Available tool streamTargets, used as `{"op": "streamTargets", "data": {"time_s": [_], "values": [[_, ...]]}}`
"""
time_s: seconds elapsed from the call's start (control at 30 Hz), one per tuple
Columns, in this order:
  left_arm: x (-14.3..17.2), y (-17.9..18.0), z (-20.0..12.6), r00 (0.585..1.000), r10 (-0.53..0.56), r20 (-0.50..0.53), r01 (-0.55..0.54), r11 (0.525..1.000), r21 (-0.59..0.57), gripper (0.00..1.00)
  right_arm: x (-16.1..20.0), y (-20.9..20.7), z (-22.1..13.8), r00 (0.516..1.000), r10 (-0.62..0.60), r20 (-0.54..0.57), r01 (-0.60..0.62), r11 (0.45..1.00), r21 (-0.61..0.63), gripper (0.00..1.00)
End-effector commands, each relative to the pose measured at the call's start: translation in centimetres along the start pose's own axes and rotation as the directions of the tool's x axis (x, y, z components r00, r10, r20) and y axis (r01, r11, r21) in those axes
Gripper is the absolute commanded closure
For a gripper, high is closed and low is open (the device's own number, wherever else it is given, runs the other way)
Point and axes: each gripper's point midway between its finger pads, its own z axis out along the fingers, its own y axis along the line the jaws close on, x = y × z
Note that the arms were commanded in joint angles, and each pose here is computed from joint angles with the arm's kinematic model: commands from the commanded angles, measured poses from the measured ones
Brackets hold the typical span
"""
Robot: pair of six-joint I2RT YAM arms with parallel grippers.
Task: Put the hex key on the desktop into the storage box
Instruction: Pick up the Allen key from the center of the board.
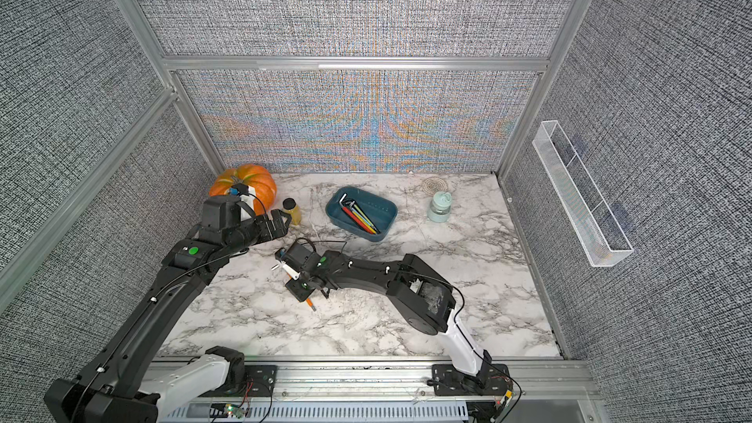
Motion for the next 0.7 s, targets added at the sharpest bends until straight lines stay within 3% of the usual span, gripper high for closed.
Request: {"op": "streamTargets", "data": {"time_s": [0.0,0.33,0.4,0.57,0.67], "values": [[0.6,0.6,-0.1,1.0,0.018,-0.025,-0.018,1.0,-0.024,0.0,0.6,-0.6,0.5,0.999,0.04,-0.034,-0.038,0.998,0.05,0.48],[0.1,-0.1,-0.3,1.0,0.027,-0.002,-0.027,1.0,0.01,0.0,2.4,-1.3,2.6,0.992,0.082,-0.096,-0.074,0.993,0.093,0.5],[0.0,-0.3,-0.4,1.0,0.028,0.003,-0.028,0.999,0.019,0.0,2.4,-1.2,2.7,0.992,0.08,-0.096,-0.07,0.993,0.097,0.57],[-0.2,-0.5,-0.4,1.0,0.03,0.006,-0.03,0.999,0.027,0.0,2.8,-1.5,2.6,0.992,0.059,-0.116,-0.043,0.99,0.137,0.89],[-0.4,-0.7,-0.4,0.999,0.032,0.01,-0.032,0.999,0.032,0.0,3.6,-2.1,2.4,0.989,0.053,-0.135,-0.031,0.986,0.161,1.0]]}}
